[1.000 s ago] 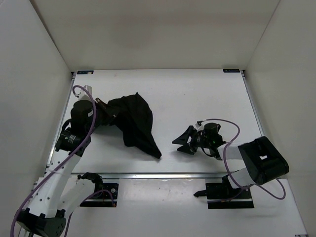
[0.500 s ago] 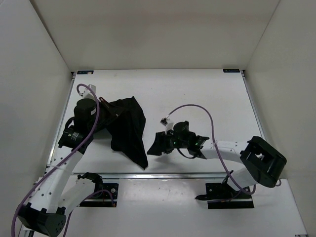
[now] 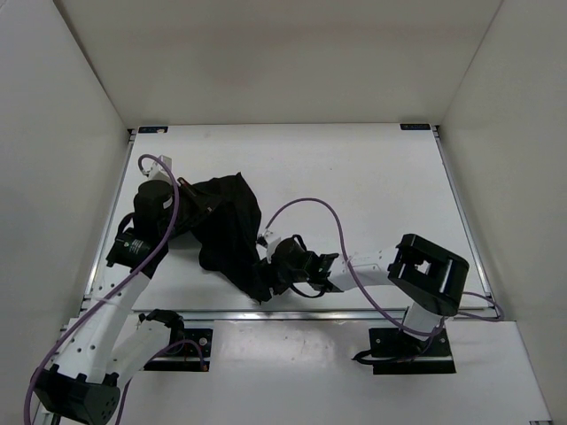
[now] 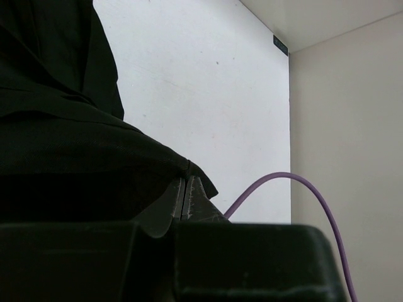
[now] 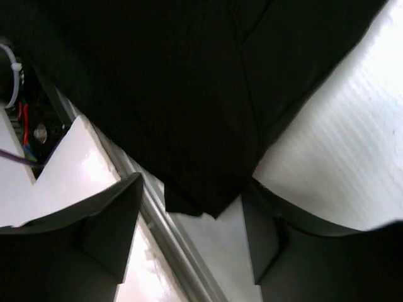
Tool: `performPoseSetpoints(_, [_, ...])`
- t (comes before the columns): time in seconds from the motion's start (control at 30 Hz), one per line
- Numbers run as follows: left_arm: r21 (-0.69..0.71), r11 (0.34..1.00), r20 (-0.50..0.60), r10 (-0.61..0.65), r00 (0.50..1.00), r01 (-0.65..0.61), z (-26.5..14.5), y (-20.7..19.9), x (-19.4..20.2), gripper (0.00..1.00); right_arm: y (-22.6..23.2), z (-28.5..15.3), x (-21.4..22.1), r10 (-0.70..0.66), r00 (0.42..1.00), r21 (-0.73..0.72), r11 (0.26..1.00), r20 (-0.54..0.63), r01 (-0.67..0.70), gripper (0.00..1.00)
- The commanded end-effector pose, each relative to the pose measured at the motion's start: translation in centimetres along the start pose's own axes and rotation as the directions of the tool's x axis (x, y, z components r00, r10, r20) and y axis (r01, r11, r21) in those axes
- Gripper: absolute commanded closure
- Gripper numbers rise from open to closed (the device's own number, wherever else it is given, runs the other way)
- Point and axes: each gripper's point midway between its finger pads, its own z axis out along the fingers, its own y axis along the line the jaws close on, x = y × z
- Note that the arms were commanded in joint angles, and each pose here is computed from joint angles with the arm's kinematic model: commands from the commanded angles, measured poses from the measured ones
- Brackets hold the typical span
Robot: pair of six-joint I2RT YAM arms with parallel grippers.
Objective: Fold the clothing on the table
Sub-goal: Flatten the skirt out
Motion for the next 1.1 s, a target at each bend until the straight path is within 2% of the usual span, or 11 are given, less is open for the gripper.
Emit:
performPoseSetpoints(0.0, [0.031, 0.999, 0.01, -0.013, 1.0, 0.013, -0.4, -0.2, 0.0, 1.0, -0.5, 1.0, 1.3, -0.017, 0.999, 0.026, 0.999, -0.044, 0.018, 0.42])
performPoseSetpoints(0.13, [0.022, 1.0, 0.015, -0.006, 1.0, 0.005, -0.3, -0.1, -0.2, 1.0, -0.3, 1.4, 1.7, -0.007, 0.998, 0.009, 1.0, -0.068, 0.008, 0.77])
performPoseSetpoints(0.17, [0.027, 1.0, 0.012, -0.006, 1.0, 0.005, -0.2, -0.2, -0.2, 1.0, -0.3, 1.2, 1.5, 0.001, 0.998, 0.003, 1.0, -0.063, -0.001, 0.95])
performPoseSetpoints(0.2, [0.032, 0.999, 0.01, -0.005, 1.0, 0.005, -0.3, -0.3, -0.3, 1.0, -1.1, 1.0, 1.4, 0.017, 0.998, 0.028, 0.999, -0.065, -0.015, 1.0])
performPoseSetpoints(0.3, [0.021, 1.0, 0.032, 0.019, 0.999, -0.019, -0.3, -0.4, -1.5, 1.0, -3.0, -1.1, -0.1, -0.037, 0.997, 0.121, 0.992, -0.072, 0.045, 1.0])
performPoseSetpoints(0.37, [0.047, 0.997, 0.045, 0.057, 0.997, -0.059, -0.2, -2.1, -3.4, 1.0, -5.5, -4.6, -2.4, -0.176, 0.978, 0.289, 0.936, -0.111, 0.201, 1.0])
performPoseSetpoints(0.57, [0.15, 0.97, 0.171, 0.163, 0.972, -0.19, -3.2, -10.5, -10.3, 1.0, -5.1, -19.5, -17.4, -0.515, 0.856, 0.597, 0.703, 0.054, 0.385, 1.0])
performPoseSetpoints(0.73, [0.236, 0.956, 0.3, 0.098, 0.949, -0.174, -7.9, -13.2, -12.7, 1.0, -2.1, -30.3, -21.6, -0.625, 0.719, 0.649, 0.689, 0.306, 0.323, 1.0])
performPoseSetpoints(0.87, [0.296, 0.937, 0.35, 0.072, 0.934, -0.184, -11.2, -14.6, -12.8, 1.0, 2.7, -34.1, -22.3, -0.717, 0.601, 0.583, 0.671, 0.352, 0.459, 1.0])
performPoseSetpoints(0.97, [0.309, 0.933, 0.367, 0.062, 0.928, -0.184, -12.1, -14.9, -13.0, 1.0, 3.4, -35.4, -22.3, -0.744, 0.595, 0.514, 0.654, 0.305, 0.555, 1.0])
performPoseSetpoints(1.07, [0.293, 0.938, 0.352, 0.074, 0.933, -0.185, -10.7, -14.4, -12.7, 1.0, -0.2, -34.2, -22.0, -0.733, 0.646, 0.457, 0.66, 0.214, 0.597, 1.0])
